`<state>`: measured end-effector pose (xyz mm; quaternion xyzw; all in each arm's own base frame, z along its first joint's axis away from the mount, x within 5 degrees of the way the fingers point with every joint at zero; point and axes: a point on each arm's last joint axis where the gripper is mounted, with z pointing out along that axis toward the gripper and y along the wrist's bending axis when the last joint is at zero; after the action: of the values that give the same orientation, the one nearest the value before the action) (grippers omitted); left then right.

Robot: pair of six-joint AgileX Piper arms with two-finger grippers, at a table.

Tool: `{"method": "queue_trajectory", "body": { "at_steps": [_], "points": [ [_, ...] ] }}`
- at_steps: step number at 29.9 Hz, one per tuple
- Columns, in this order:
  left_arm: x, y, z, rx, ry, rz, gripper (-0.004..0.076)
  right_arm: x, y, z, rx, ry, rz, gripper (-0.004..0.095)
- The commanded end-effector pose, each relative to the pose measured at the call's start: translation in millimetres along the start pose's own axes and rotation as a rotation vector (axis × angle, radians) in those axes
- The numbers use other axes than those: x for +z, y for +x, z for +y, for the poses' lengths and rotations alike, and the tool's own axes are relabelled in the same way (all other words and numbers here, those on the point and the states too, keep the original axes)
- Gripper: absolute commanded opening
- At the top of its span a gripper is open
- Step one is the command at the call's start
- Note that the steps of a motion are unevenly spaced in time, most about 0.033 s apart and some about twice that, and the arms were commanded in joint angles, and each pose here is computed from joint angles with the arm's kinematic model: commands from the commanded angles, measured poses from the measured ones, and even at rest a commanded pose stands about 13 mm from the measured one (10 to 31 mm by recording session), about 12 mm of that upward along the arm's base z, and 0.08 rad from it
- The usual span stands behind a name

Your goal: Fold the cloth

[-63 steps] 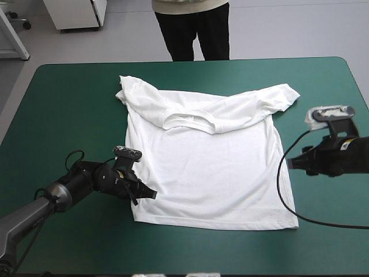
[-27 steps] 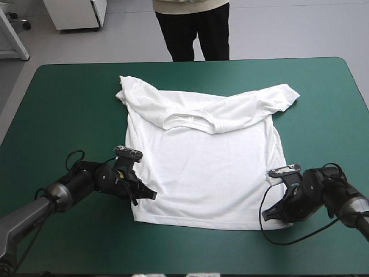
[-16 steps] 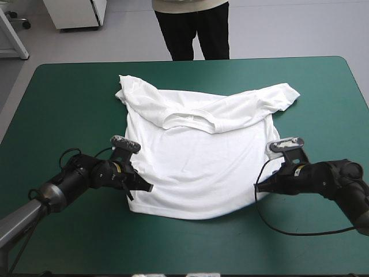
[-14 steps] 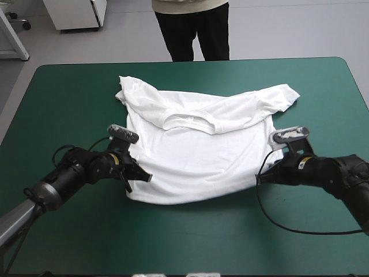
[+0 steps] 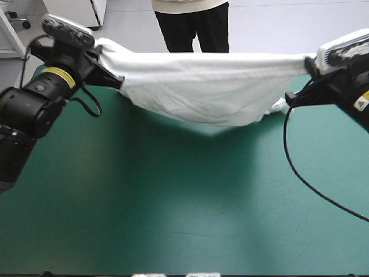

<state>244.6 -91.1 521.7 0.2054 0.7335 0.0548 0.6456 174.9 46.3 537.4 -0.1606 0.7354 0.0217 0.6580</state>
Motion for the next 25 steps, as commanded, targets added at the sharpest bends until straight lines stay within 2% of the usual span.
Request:
{"method": "queue_trajectory", "body": {
  "at_steps": [1, 8, 16, 20, 25],
  "points": [
    [-46.2, -53.6, 31.3, 0.025, -0.114, -0.253, -0.0009, -38.7, -51.7, -11.4, -0.072, 0.076, -0.273, -0.0013],
    [-115.1, -103.9, 66.3, 0.000, -0.227, -0.509, -0.0009, -101.3, -102.1, -22.0, -0.145, 0.154, -0.520, -0.0013],
    [-159.9, -120.1, 82.7, -0.002, -0.278, -0.632, -0.0009, -155.6, -124.4, -27.4, -0.206, 0.225, -0.683, -0.0013],
    [-163.2, -121.1, 82.9, -0.002, -0.270, -0.642, -0.0009, -167.9, -127.2, -28.5, -0.207, 0.238, -0.708, -0.0013],
    [-130.1, -114.9, 74.8, -0.007, -0.235, -0.510, -0.0009, -149.9, -124.5, -28.3, -0.212, 0.222, -0.629, -0.0013]
  ]
}}
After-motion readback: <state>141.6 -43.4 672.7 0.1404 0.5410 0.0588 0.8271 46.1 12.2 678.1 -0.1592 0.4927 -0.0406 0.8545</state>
